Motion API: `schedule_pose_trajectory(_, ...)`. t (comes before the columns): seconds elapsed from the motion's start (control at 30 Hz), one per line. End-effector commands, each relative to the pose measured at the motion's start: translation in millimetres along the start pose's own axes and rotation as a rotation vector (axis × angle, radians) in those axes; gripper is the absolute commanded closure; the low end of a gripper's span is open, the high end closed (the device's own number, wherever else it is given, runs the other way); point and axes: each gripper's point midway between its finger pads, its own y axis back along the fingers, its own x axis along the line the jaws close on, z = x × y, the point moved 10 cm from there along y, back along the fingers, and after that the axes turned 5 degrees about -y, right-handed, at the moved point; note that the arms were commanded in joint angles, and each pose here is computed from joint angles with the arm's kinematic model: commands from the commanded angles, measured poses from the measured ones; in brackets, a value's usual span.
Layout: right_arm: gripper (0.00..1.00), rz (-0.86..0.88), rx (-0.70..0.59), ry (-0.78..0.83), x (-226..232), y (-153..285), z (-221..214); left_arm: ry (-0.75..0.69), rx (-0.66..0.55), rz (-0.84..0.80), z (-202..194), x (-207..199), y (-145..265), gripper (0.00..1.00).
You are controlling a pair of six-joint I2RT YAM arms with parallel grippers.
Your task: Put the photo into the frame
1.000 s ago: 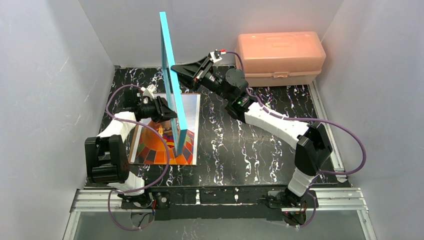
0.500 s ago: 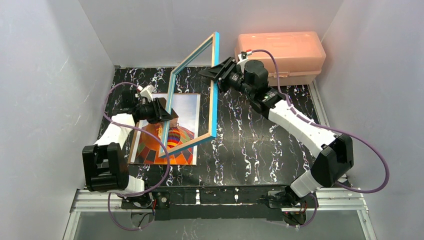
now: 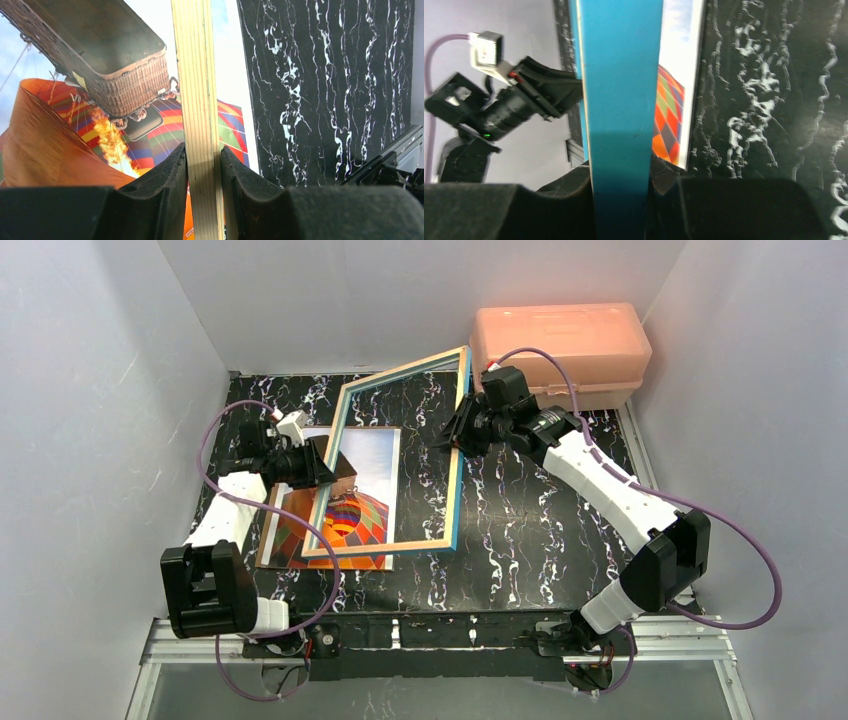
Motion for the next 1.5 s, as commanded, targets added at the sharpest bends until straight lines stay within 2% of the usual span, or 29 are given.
schedule_pose_trajectory(0.0,0.77,-0.122,0.017,0.117,-21,6,-7,-0.072,0.026,-0.125,-2,-14,8,1.0)
schedule_pose_trajectory(0.07,0.86,-0.139,0.007,0.135,-26,8,-8,-0.062,0.052,-0.148,-6,-15,7,1.0)
schedule_pose_trajectory(0.2,0.98,-0.121,-0.003,0.134,-32,12,-6,-0.089,0.097,-0.18,-15,-12,2,1.0)
schedule_pose_trajectory(0.37,0.99,-0.071,-0.006,0.09,-38,17,-5,-0.049,0.155,-0.216,-17,-12,-2,0.62)
schedule_pose_trajectory(0.53,0.99,-0.023,-0.023,0.034,-49,28,-1,-0.066,0.153,-0.217,-17,-11,-1,0.51)
schedule_pose_trajectory(0.9,0.99,-0.054,-0.034,0.02,-82,50,-2,-0.094,0.159,-0.186,-17,-8,0,0.5)
schedule_pose_trajectory(1.3,0.99,-0.288,0.067,0.106,-139,68,-3,-0.186,0.261,0.032,-25,20,-9,0.53)
schedule_pose_trajectory(1.47,0.9,-0.262,0.098,0.09,-141,66,-2,-0.254,0.374,0.212,-34,43,-22,0.55)
